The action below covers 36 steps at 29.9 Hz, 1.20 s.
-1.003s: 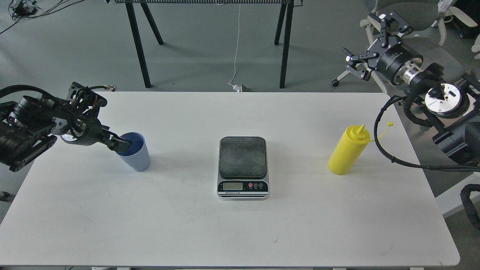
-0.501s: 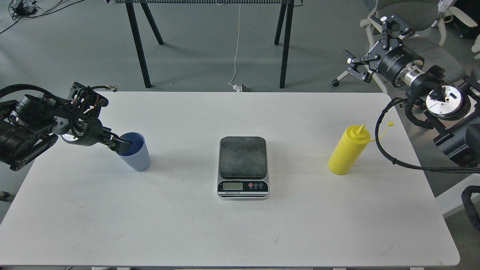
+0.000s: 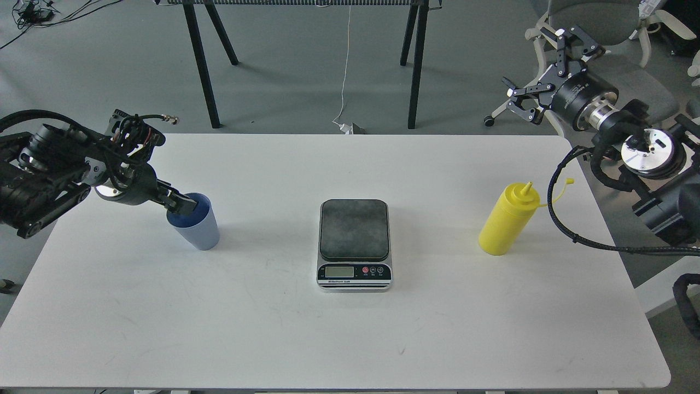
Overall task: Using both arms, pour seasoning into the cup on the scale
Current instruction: 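Close the left gripper on the blue cup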
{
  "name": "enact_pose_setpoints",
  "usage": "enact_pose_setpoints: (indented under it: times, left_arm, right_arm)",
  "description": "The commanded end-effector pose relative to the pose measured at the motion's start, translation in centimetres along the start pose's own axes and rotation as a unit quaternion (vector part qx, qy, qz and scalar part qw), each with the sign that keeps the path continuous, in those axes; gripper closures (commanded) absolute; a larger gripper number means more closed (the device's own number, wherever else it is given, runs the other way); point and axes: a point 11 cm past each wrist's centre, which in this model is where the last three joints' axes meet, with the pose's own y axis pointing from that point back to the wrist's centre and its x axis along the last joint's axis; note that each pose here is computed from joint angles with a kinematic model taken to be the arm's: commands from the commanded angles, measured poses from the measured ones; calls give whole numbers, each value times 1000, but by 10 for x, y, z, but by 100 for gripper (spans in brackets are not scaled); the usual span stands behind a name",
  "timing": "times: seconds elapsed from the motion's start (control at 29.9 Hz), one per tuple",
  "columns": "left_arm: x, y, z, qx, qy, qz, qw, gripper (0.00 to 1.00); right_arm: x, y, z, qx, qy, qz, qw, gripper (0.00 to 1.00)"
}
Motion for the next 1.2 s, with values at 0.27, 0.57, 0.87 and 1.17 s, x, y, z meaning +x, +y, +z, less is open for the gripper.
enact_pose_setpoints:
  times: [0.27, 0.57, 0.87, 1.17]
  left_arm:
    - [-4, -1, 0, -3, 6, -2, 1000, 31]
    - [-5, 1, -2, 0, 6, -3, 1000, 44]
    - [-14, -1, -4, 5, -4, -21, 1000, 49]
    - [-14, -1, -3, 5, -5, -22, 1000, 59]
  right_arm:
    - [1, 0, 3, -2, -1, 1, 1000, 1]
    - [2, 1, 6, -4, -4, 2, 1000, 1]
    - [3, 2, 7, -5, -4, 3, 1000, 1]
    - [6, 3, 10, -7, -6, 6, 1000, 1]
